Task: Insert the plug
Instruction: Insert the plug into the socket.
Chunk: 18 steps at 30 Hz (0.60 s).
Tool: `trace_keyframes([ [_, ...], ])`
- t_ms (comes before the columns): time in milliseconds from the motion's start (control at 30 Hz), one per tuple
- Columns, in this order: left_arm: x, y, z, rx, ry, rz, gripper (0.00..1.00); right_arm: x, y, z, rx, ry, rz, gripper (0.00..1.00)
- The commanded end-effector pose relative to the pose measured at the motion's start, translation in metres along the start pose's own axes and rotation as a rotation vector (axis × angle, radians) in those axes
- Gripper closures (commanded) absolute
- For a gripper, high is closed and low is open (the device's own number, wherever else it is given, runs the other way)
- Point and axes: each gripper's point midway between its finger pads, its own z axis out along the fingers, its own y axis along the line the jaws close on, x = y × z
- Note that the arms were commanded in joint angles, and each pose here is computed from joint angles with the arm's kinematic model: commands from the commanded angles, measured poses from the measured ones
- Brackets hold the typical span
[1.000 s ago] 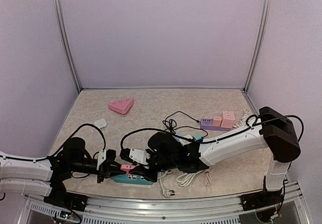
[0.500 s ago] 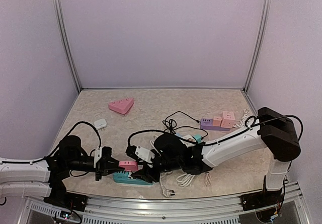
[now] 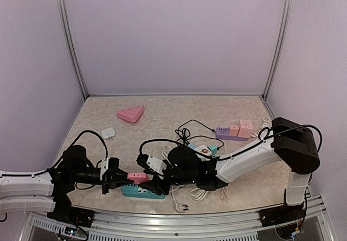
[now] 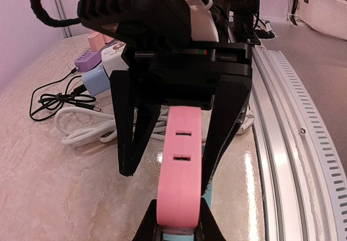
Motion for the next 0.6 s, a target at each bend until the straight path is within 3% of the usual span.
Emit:
trace_keyframes([
  [0, -0.013, 0.002, -0.001, 0.005, -0.039, 0.017, 1.00, 0.020, -0.009, 0.003, 0.040, 0.026, 0.012, 0.41],
  [267, -0.013, 0.002, -0.001, 0.009, -0.036, 0.019, 1.00, 0.024, -0.012, 0.003, 0.058, 0.035, 0.002, 0.41],
  [567, 0.009, -0.006, -0.001, 0.040, 0.044, -0.033, 1.00, 0.017, 0.016, -0.012, -0.062, 0.041, -0.034, 0.40],
])
